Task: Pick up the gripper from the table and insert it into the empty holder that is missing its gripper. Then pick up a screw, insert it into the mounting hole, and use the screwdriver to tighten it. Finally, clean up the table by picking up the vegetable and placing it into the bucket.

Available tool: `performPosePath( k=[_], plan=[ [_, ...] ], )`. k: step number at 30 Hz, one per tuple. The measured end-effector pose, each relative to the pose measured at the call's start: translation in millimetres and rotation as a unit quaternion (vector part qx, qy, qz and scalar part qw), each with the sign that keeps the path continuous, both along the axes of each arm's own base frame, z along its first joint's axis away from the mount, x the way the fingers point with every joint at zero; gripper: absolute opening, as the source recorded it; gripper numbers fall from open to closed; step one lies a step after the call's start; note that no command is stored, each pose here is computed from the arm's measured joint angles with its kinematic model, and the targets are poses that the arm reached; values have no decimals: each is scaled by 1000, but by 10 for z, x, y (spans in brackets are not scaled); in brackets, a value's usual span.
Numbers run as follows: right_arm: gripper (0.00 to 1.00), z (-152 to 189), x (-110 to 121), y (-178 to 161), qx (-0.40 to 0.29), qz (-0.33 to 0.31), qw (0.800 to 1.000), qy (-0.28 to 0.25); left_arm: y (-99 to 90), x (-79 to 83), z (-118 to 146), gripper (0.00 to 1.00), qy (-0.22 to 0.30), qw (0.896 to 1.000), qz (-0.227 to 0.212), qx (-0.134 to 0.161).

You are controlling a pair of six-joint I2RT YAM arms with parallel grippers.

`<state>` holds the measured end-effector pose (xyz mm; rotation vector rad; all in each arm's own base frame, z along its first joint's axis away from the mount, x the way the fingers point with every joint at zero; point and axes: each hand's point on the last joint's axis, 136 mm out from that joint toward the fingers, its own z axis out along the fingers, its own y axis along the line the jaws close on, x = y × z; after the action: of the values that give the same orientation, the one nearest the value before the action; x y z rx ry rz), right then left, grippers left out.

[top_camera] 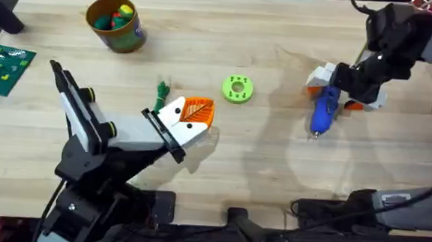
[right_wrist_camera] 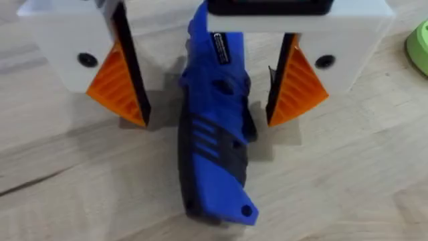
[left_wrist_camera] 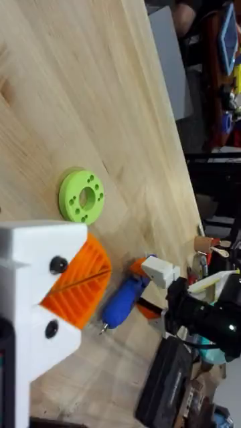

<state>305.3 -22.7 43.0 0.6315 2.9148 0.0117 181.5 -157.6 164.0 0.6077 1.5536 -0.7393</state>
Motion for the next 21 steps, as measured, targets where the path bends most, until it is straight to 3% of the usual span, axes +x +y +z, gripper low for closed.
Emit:
performPosePath(
  k=[21],
  plan=[
    [988,-71,96,-18,-36,34,999,-13,2,2,-2,13,0,1000,1,0]
  ],
)
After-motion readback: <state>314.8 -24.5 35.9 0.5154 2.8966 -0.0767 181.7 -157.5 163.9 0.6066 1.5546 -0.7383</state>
